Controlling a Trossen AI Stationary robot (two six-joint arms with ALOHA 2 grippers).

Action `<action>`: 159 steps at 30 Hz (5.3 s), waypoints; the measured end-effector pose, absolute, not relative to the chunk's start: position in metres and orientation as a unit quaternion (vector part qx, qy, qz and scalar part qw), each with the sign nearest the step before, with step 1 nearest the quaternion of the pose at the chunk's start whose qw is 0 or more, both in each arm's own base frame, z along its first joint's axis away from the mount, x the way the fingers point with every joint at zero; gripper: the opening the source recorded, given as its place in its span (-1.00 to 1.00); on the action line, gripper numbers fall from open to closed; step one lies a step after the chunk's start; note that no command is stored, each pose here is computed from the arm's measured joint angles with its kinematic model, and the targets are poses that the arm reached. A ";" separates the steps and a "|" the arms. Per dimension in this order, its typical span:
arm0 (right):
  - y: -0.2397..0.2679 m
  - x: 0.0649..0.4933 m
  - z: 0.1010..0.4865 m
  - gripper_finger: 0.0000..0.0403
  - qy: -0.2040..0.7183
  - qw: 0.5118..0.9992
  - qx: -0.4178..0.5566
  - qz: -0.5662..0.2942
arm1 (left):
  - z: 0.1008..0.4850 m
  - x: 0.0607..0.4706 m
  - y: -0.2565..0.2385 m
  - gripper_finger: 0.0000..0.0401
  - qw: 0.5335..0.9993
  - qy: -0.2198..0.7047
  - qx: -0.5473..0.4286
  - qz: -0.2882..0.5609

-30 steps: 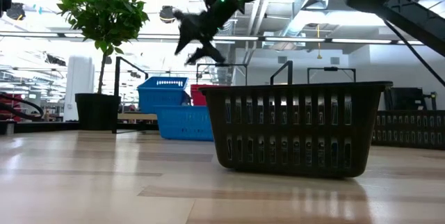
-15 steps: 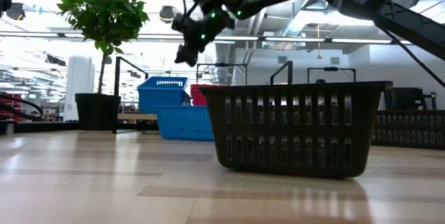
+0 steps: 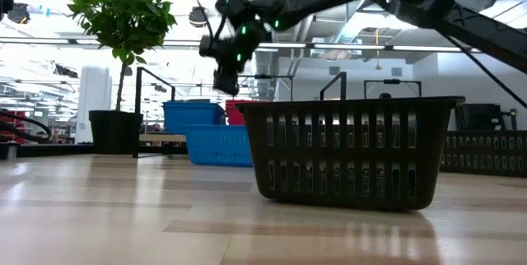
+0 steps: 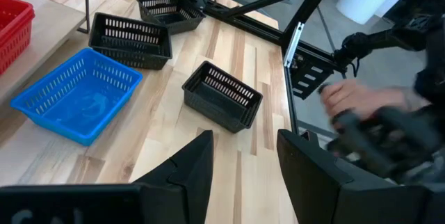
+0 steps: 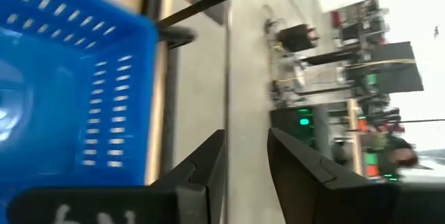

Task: Stack baskets on shelf by color
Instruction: Stack the blue bin on the blue bin on the shelf

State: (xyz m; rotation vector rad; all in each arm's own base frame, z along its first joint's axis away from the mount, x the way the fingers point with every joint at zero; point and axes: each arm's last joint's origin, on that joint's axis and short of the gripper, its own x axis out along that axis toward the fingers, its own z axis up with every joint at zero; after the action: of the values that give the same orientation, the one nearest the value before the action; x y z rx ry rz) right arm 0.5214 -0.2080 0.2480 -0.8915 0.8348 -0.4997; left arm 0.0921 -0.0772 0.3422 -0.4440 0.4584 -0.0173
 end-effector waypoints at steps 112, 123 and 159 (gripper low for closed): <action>-0.026 0.404 0.203 0.05 0.565 0.664 -0.414 0.262 | 0.337 0.090 -0.071 -0.17 0.968 0.225 -0.109 0.033; -0.035 0.410 0.195 0.01 0.547 0.680 -0.436 0.222 | 0.337 0.090 -0.071 -0.17 0.968 0.225 -0.110 0.033; 0.017 0.431 0.236 -0.96 0.469 0.781 -0.368 0.189 | 0.337 0.090 -0.071 -0.17 0.964 0.228 -0.135 0.031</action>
State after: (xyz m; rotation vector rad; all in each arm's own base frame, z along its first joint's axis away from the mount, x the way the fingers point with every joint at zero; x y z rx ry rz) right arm 0.4308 0.0166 0.2363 -0.7950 1.0124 0.4088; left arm 0.0898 -0.0715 0.3366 -0.2728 0.4616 0.0635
